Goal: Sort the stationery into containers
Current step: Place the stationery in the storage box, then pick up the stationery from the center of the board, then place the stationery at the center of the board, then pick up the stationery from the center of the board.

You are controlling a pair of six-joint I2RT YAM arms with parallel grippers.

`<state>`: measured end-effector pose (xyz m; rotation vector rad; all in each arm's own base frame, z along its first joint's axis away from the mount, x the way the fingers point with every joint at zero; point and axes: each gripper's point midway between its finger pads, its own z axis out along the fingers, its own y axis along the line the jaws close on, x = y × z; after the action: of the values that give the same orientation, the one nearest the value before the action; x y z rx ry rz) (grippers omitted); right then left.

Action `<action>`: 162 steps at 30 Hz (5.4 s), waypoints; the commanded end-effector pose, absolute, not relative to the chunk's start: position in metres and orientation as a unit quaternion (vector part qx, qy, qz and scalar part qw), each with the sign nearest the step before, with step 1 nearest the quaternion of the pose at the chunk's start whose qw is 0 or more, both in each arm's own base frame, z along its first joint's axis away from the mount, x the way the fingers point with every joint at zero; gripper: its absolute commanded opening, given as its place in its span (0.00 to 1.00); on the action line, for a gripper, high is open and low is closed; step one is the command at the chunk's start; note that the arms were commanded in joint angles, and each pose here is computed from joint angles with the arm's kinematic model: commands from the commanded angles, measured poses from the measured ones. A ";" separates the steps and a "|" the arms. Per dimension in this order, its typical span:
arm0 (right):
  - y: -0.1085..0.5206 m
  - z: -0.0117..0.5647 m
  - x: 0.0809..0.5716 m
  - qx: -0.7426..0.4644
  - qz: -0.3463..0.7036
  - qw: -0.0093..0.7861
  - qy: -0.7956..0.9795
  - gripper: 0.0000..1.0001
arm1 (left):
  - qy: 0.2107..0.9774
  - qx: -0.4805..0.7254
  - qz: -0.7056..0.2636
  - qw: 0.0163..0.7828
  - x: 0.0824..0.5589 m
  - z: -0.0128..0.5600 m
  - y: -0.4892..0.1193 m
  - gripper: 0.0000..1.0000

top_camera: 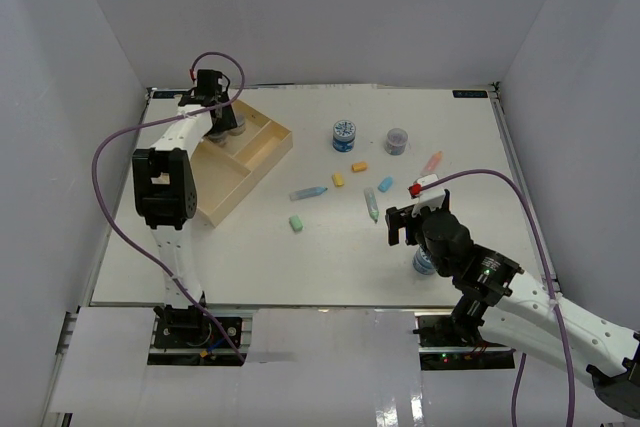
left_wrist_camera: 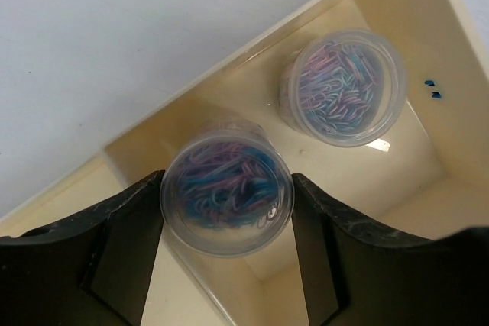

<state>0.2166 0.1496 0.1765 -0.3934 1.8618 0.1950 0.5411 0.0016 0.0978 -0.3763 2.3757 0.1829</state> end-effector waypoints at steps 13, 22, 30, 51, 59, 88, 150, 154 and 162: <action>0.164 0.186 0.231 -0.151 0.089 0.575 0.799 0.90 | 0.892 -0.155 0.025 0.424 0.549 0.172 -0.004 0.94; 0.156 0.198 0.312 -0.074 0.081 0.525 0.844 0.90 | 0.883 -0.132 -0.055 0.446 0.479 0.239 -0.029 0.98; 0.156 0.197 0.415 -0.046 0.049 0.496 0.865 0.90 | 0.876 -0.095 -0.140 0.452 0.365 0.219 -0.061 0.98; 0.139 0.093 0.540 -0.028 0.021 0.410 0.911 0.93 | 0.868 -0.043 -0.155 0.469 0.308 0.159 -0.078 0.98; 0.139 0.074 0.536 -0.033 0.018 0.393 0.919 0.94 | 0.870 -0.042 -0.155 0.466 0.309 0.157 -0.079 0.98; 0.259 0.129 0.373 -0.293 0.096 0.414 0.856 0.47 | 0.876 -0.034 -0.160 0.453 0.309 0.149 -0.082 0.98; 0.078 0.188 0.245 0.021 -0.002 0.605 0.796 0.90 | 0.914 0.216 -0.085 0.333 0.283 0.077 -0.321 0.98; 0.078 0.187 0.244 0.021 -0.003 0.605 0.796 0.90 | 0.916 0.216 -0.084 0.326 0.283 0.071 -0.323 0.91; 0.079 0.187 0.245 0.018 -0.002 0.604 0.797 0.90 | 0.917 0.204 -0.079 0.334 0.290 0.083 -0.326 0.44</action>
<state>0.2417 0.0814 0.1791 -0.0123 1.8743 -0.0108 0.2768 -0.3177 0.0519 0.5905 2.4565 -0.1948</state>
